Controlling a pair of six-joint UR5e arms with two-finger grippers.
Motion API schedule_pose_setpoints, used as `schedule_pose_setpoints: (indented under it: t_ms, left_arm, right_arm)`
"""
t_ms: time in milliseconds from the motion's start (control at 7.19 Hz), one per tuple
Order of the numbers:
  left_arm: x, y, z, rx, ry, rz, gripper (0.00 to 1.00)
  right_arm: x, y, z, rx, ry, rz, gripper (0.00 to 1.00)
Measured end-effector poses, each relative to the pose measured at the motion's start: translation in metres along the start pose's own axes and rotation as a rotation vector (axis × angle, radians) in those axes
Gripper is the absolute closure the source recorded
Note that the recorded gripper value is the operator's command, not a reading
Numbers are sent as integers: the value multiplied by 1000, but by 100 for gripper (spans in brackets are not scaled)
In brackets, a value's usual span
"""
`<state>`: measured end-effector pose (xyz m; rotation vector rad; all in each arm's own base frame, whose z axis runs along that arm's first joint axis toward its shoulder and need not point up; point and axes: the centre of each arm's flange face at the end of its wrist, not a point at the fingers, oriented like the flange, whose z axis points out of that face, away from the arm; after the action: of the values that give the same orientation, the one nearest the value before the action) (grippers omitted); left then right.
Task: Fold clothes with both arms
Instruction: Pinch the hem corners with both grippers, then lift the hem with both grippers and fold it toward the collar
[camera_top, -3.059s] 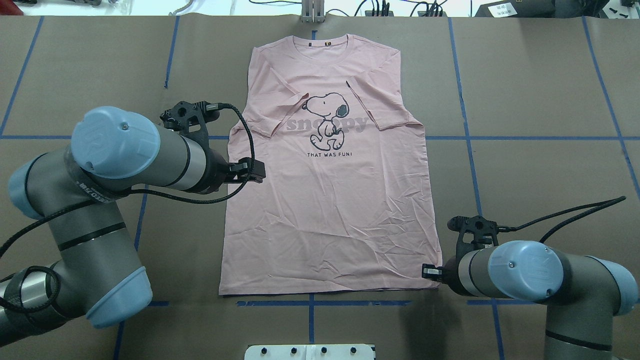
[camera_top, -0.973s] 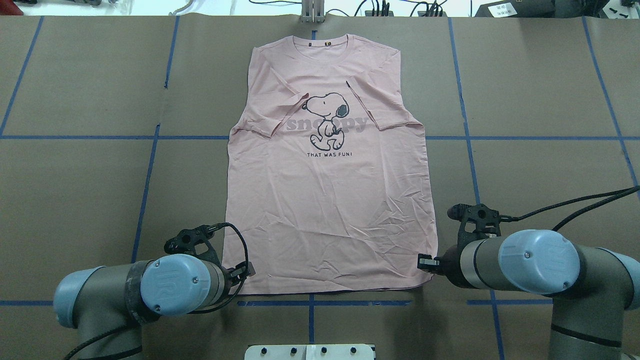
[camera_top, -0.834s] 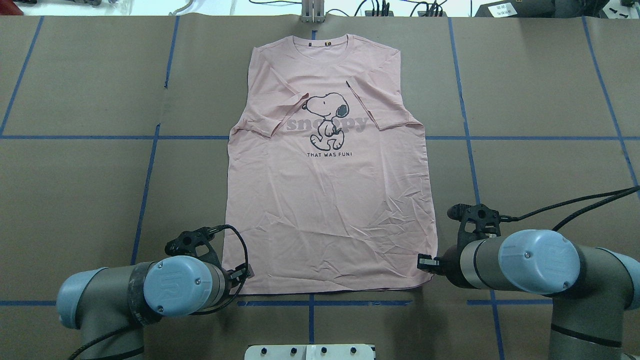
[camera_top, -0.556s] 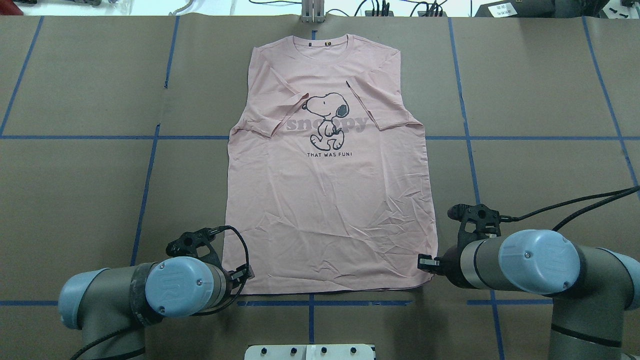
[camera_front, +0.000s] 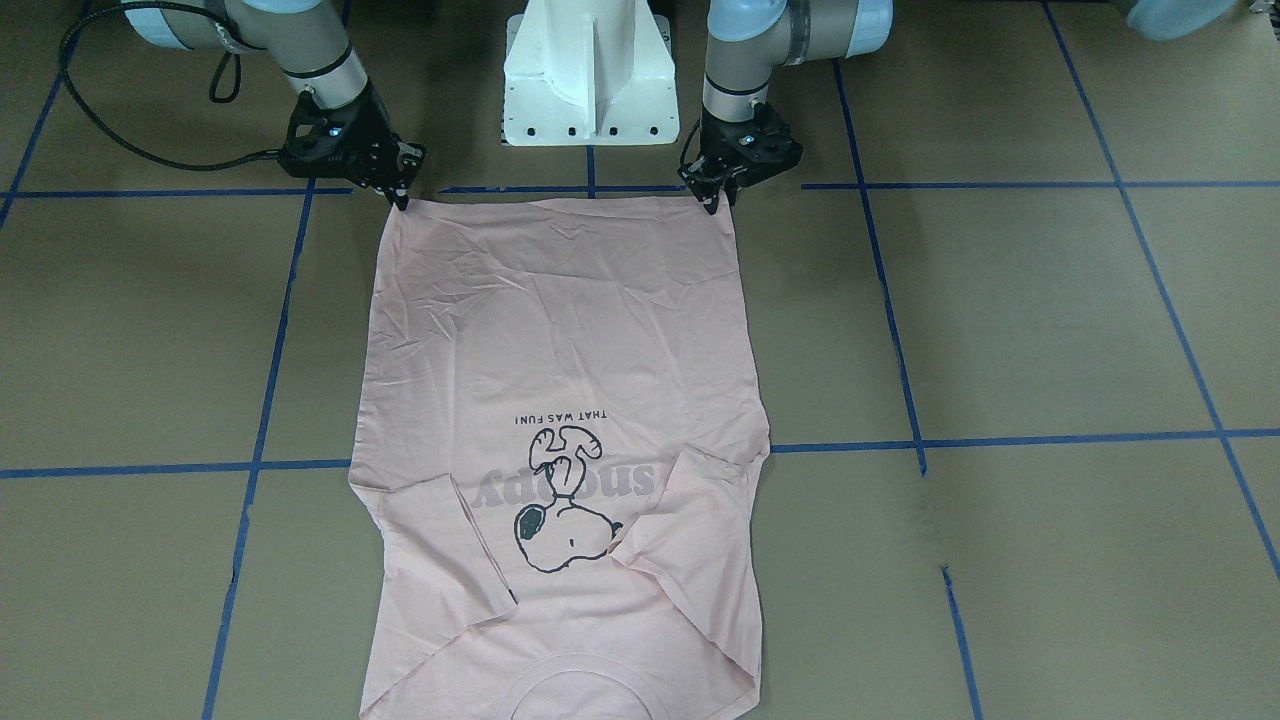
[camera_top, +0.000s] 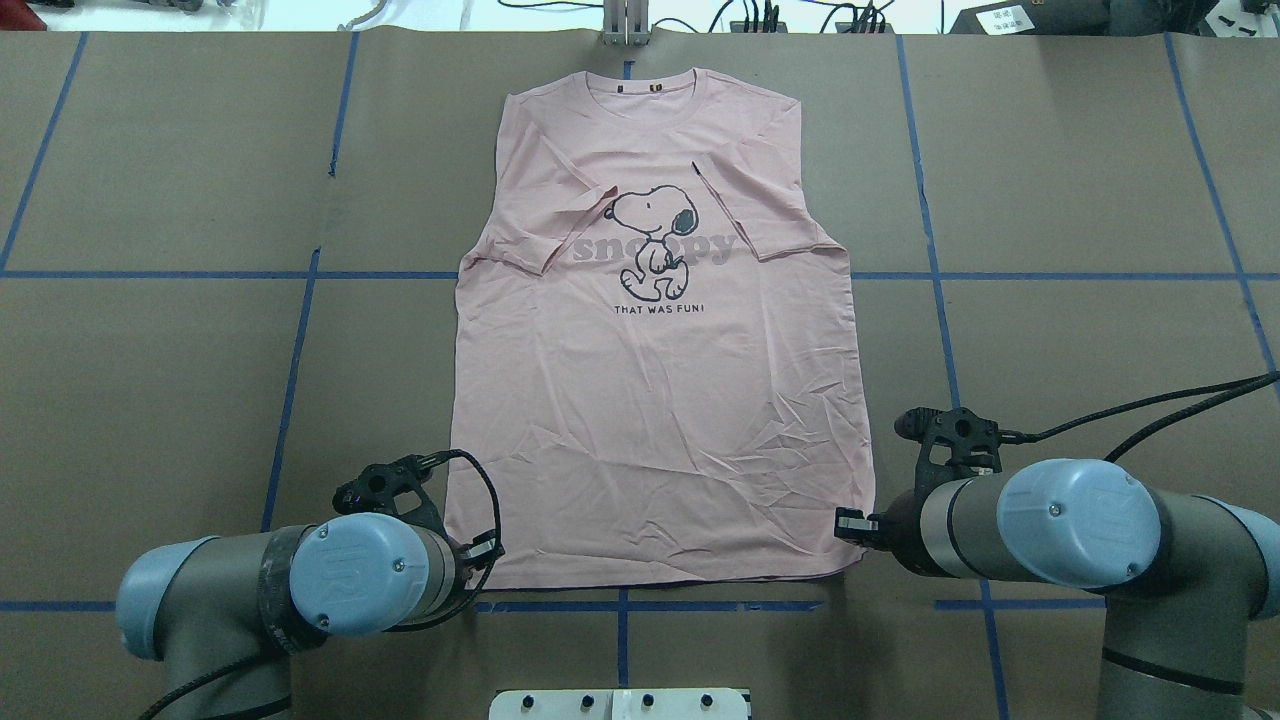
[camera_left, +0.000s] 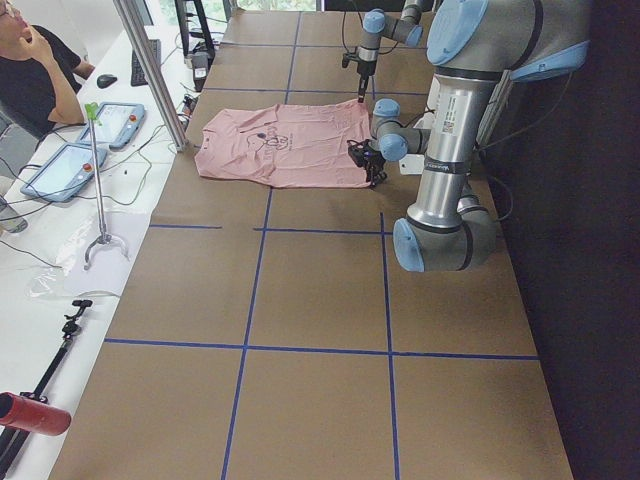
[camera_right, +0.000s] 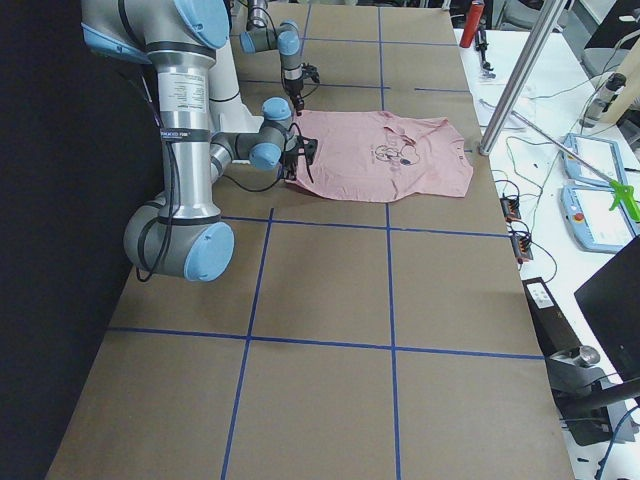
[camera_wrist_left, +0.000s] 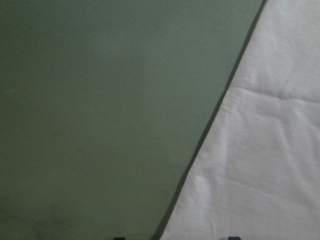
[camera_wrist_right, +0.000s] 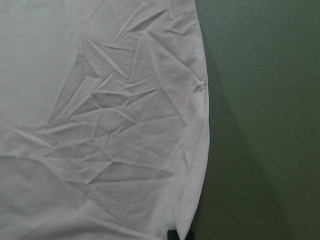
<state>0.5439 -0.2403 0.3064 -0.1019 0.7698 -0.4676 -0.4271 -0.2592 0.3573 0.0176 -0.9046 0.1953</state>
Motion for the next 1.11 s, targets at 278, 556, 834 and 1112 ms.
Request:
schedule_pose_setpoints:
  t_ms: [278,556,834,1112]
  left_arm:
    - [1,0,-1,-2,3,0,100]
    - [3,2,-14,-12,26,4,100]
    - [2,5,-52,-38,56,30,100]
    - [-12,28,-86,-71,39,65,100]
  right_arm:
    - [0,0,0,0,-1,0,100]
    - [-1,1,-5,-5,-11,-2,100]
    - [-4,6,-26,-38,-46,-5,100]
    - [2,16,-41,-110,-57,-10,100]
